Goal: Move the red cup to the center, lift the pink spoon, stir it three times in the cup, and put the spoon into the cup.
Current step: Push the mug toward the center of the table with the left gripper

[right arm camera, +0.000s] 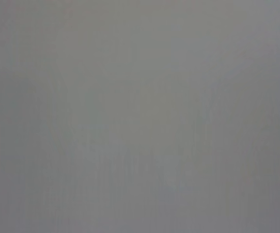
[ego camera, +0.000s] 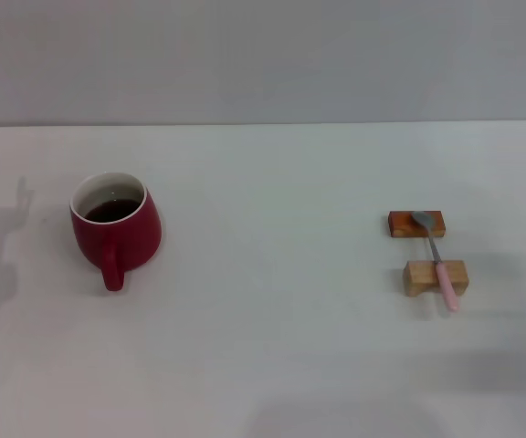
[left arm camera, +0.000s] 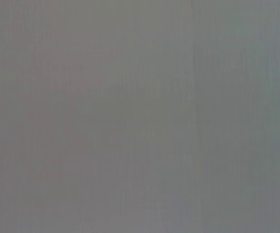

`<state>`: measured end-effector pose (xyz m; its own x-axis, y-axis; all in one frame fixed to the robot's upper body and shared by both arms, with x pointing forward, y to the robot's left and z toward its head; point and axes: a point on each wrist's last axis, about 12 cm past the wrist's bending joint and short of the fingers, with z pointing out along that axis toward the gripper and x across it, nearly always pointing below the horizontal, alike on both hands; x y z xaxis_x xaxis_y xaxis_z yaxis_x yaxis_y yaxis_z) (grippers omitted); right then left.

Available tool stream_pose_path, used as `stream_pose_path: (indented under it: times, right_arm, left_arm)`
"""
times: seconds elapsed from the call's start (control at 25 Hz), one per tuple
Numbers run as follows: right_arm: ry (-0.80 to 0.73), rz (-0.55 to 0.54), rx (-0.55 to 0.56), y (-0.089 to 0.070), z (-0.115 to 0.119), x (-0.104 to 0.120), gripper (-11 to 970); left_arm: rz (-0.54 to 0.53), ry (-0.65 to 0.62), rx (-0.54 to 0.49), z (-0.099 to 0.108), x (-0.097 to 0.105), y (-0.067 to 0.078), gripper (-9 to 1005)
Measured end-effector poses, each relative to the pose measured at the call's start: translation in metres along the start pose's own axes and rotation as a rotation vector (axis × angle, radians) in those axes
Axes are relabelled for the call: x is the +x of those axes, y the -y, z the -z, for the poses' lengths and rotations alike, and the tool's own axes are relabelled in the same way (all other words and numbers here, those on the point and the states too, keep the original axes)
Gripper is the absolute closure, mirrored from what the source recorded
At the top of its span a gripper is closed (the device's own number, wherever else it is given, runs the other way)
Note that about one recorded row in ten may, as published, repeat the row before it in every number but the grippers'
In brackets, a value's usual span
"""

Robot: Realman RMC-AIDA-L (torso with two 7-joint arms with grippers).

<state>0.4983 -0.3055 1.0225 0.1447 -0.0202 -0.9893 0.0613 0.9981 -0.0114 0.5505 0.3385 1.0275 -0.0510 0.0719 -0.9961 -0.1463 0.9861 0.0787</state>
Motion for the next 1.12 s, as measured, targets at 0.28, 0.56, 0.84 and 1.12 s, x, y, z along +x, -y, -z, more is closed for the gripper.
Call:
stream_pose_path:
  times: [0.28,0.56,0.84,1.12]
  right_arm:
    - [-0.031,-0.067,-0.003,0.0065,-0.0015,0.0040,141]
    - [-0.032,-0.068,-0.010,0.0054,-0.0017,0.0039,141]
    - [-0.029,-0.070,-0.013,0.0043,-0.0035,0.0033,141]
    - [-0.020,-0.068,-0.019,0.0030,-0.0081,0.0013,142]
  left_arm:
    - [0.010,0.004,-0.001,-0.0004,-0.0007,-0.0008,216]
    - [0.010,-0.001,-0.002,0.0008,0.0008,-0.0010,221]
    - [0.010,-0.004,-0.004,0.0020,0.0017,-0.0019,227]
    - [-0.008,-0.024,0.028,0.0045,0.0057,0.0031,232]
